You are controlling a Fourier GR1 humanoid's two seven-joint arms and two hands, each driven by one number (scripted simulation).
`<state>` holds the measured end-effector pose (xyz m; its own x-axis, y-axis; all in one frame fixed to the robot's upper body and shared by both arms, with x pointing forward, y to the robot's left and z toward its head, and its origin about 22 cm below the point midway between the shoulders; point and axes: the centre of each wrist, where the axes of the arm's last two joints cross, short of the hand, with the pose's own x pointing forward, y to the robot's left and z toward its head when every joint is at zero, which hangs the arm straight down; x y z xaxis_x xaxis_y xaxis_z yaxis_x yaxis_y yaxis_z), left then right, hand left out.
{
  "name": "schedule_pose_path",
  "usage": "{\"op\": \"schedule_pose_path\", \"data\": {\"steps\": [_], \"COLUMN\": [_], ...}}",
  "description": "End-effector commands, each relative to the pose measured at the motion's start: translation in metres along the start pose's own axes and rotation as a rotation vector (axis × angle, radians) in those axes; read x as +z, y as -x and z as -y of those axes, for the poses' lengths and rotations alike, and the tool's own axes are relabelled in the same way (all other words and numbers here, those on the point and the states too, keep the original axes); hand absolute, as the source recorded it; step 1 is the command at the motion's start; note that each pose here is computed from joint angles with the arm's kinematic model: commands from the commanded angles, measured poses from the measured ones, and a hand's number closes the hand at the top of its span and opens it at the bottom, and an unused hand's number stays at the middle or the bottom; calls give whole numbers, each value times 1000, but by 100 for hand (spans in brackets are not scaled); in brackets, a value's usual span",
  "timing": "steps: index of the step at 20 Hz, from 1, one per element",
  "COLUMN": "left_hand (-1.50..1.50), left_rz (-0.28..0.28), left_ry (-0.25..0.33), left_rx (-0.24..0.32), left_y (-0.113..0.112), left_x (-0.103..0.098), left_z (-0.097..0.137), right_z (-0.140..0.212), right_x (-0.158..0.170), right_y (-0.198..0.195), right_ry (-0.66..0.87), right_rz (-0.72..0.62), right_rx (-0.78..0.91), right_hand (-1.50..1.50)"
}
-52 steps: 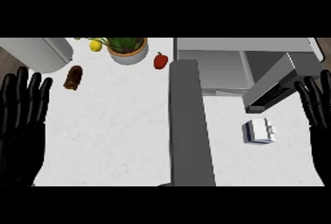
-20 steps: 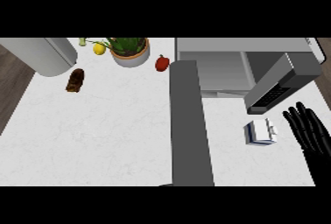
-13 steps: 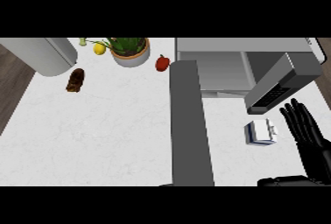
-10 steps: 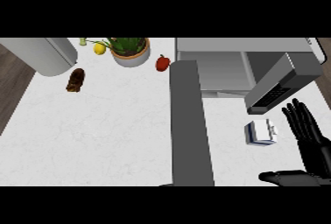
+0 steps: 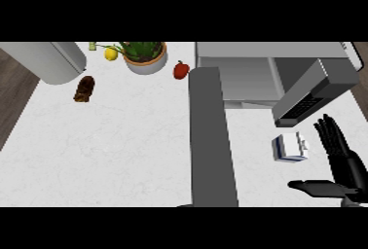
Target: Pick up the milk, place it into the microwave and close the microwave
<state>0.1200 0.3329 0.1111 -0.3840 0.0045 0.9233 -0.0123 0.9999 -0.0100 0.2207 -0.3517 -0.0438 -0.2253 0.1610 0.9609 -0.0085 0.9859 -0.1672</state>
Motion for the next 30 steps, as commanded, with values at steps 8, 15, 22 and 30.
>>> {"op": "schedule_pose_path", "data": {"steps": [8,15,22,30], "left_hand": [-150,-150,-150,-150], "left_rz": [7,1,-4,17], "left_ry": [2,1,8,22], "left_rx": [-1,-2,22,13], "left_y": [8,-5,-1,-18], "left_x": [11,16,13,9], "left_z": [6,-13,-27,-8], "right_z": [22,-2,7,20], "right_x": [21,6,-3,-15], "right_y": [56,83,91,85], "right_ry": [-20,-19,-26,-79], "right_rz": [-9,-8,-15,10], "right_rx": [-8,15,47,6], "right_hand": [-150,-150,-150,150]}}
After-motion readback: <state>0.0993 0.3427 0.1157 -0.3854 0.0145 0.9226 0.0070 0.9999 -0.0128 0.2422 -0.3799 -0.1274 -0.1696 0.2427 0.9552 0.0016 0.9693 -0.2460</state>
